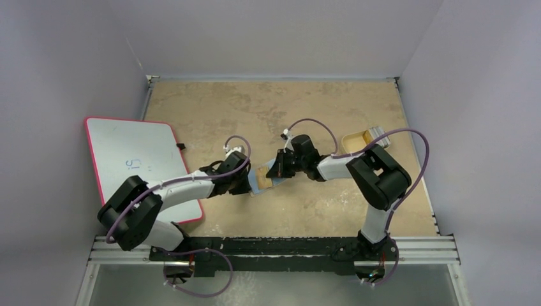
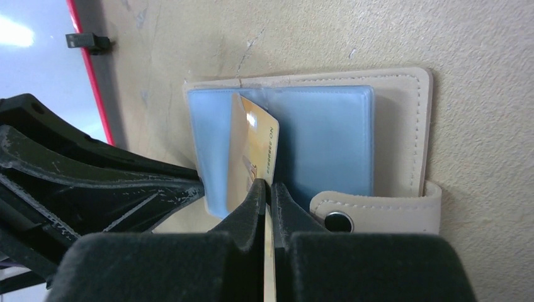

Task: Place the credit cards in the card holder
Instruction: Insert the credit card into the card holder.

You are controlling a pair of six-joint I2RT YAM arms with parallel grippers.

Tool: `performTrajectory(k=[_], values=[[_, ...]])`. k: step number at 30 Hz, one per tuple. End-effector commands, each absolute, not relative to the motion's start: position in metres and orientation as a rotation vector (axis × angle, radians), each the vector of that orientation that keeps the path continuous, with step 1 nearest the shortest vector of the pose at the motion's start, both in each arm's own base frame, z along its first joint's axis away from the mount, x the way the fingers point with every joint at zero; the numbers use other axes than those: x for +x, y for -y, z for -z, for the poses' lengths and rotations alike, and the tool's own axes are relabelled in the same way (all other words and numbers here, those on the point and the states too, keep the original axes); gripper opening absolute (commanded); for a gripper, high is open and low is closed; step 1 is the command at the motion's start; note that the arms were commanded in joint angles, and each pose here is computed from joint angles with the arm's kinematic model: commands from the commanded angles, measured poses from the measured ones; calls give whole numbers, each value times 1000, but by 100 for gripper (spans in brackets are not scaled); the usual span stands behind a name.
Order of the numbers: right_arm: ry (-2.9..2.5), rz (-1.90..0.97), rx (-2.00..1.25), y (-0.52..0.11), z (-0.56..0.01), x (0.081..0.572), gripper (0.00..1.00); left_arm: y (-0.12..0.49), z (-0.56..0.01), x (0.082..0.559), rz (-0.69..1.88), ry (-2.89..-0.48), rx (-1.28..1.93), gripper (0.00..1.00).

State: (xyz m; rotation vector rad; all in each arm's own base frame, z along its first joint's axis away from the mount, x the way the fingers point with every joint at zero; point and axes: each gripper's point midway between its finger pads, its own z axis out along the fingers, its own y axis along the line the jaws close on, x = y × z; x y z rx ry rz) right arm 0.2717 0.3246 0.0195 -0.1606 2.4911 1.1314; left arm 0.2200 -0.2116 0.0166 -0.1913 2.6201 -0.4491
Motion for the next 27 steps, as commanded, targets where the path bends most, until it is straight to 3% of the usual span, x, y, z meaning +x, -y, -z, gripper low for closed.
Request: performTrajectory(k=[1,7,12,23,27], values=[[-2671,-976,-268,-303,12,245,0,200,-16,237,304,-2588,-154,14],[-2686,-946,-255,-290,6,243,0,190,-13,244,266,-2599,-183,15],[-2722,-948,-273,-285,16,235,0,179,-3,251,390,-2651,-313,15],[-2699,-934,-277,-295,13,252,0,201,-2,265,493,-2648,-309,17],[-2683,-923,-250,-295,4,257,17,203,-2,266,507,-2648,-307,17]])
